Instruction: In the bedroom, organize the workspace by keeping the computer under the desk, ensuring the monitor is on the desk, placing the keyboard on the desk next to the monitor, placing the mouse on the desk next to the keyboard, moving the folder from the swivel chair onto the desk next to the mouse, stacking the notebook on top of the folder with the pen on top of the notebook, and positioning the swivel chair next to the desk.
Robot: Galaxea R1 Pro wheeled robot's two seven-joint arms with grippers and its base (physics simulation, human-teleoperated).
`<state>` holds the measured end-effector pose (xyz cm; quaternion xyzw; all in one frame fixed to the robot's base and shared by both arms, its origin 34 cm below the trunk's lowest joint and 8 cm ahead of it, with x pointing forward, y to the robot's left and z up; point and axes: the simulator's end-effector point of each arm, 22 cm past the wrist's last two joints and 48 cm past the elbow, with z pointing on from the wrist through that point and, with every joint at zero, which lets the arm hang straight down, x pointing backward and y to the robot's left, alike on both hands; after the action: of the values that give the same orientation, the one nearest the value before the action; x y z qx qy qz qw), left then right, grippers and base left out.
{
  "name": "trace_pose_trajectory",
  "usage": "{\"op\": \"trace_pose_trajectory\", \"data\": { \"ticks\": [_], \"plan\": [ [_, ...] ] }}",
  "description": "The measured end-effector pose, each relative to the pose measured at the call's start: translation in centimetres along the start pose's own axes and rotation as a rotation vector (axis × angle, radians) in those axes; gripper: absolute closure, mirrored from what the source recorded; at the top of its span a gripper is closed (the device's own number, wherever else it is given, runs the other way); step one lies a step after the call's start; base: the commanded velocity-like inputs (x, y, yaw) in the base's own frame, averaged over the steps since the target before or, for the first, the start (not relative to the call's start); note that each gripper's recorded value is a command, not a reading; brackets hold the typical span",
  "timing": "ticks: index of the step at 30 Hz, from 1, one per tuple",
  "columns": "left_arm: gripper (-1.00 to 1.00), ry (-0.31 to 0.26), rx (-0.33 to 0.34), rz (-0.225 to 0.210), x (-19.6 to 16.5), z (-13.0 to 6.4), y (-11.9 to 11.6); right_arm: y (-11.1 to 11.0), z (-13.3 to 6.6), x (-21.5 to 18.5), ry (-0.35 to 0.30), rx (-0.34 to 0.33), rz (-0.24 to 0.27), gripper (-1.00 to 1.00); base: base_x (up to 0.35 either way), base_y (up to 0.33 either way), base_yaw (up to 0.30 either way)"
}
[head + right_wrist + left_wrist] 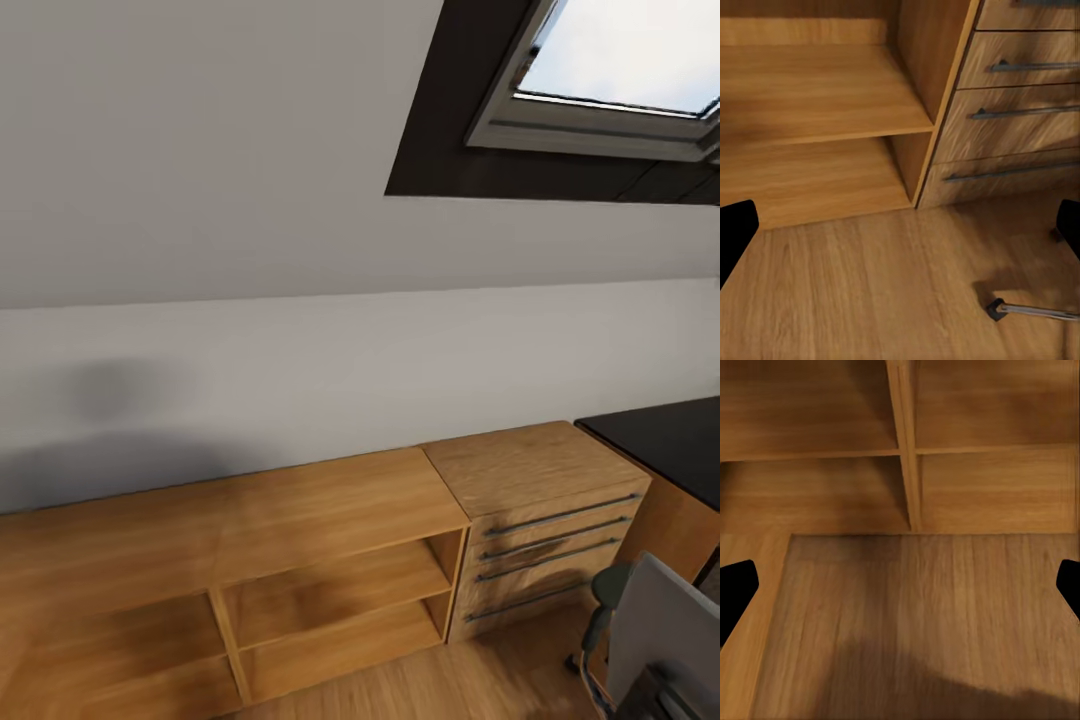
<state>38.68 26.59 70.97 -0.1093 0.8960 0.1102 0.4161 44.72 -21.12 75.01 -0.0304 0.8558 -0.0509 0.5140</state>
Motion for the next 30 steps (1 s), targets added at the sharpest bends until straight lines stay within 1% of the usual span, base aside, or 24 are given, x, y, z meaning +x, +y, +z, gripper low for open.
{"op": "trace_pose_trajectory", "data": {
  "ticks": [3, 8, 30],
  "plan": [
    [-1.0, 0.0, 0.0, 0.0, 0.0, 0.0, -0.01, 0.01, 0.01, 0.0, 0.0, 0.0, 0.0, -1.0, 0.255, 0.077, -0.3],
    [-1.0, 0.001, 0.0, 0.0, 0.01, 0.02, -0.02, 0.03, 0.03, 0.0, 0.0, -0.002, -0.001, -1.0, 0.1, 0.027, -0.3],
    [-1.0, 0.001, 0.001, 0.001, 0.01, 0.03, -0.02, 0.08, 0.03, 0.0, 0.0, -0.003, -0.003, -1.0, 0.006, 0.002, -0.3]
  ]
}}
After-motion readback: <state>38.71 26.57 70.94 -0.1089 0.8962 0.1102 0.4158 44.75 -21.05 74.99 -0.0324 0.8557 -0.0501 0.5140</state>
